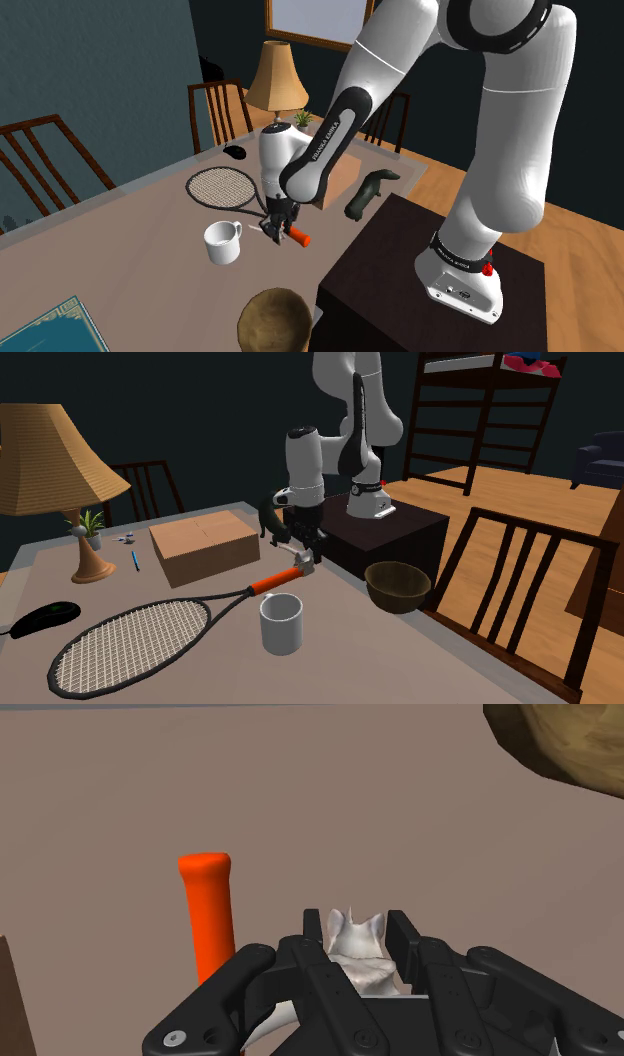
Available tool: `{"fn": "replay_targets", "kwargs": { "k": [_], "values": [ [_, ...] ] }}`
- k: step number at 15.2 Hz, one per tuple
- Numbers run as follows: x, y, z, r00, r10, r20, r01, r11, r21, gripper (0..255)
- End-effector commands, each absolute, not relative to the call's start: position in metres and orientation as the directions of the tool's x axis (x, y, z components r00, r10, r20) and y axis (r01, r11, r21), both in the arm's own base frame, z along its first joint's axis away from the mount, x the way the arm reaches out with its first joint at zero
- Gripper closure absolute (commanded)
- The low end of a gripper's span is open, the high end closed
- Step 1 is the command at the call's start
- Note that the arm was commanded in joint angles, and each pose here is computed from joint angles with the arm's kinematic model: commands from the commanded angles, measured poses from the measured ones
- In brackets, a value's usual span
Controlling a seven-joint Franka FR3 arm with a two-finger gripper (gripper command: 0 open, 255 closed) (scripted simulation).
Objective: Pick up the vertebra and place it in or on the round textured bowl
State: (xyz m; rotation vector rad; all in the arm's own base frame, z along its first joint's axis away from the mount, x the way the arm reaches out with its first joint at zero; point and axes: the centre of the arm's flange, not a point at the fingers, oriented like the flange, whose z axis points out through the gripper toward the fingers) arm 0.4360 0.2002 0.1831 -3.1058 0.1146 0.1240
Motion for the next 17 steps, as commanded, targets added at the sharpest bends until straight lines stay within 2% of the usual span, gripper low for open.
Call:
{"fn": "replay_targets", "kwargs": {
  "k": [1, 17],
  "values": [
    [0.435, 0.201, 0.194, 0.994, -0.072, -0.081, -0.075, -0.997, -0.028, 255],
    [0.426, 0.21, 0.269, 0.994, -0.072, -0.081, -0.075, -0.997, -0.028, 255]
  ]
}}
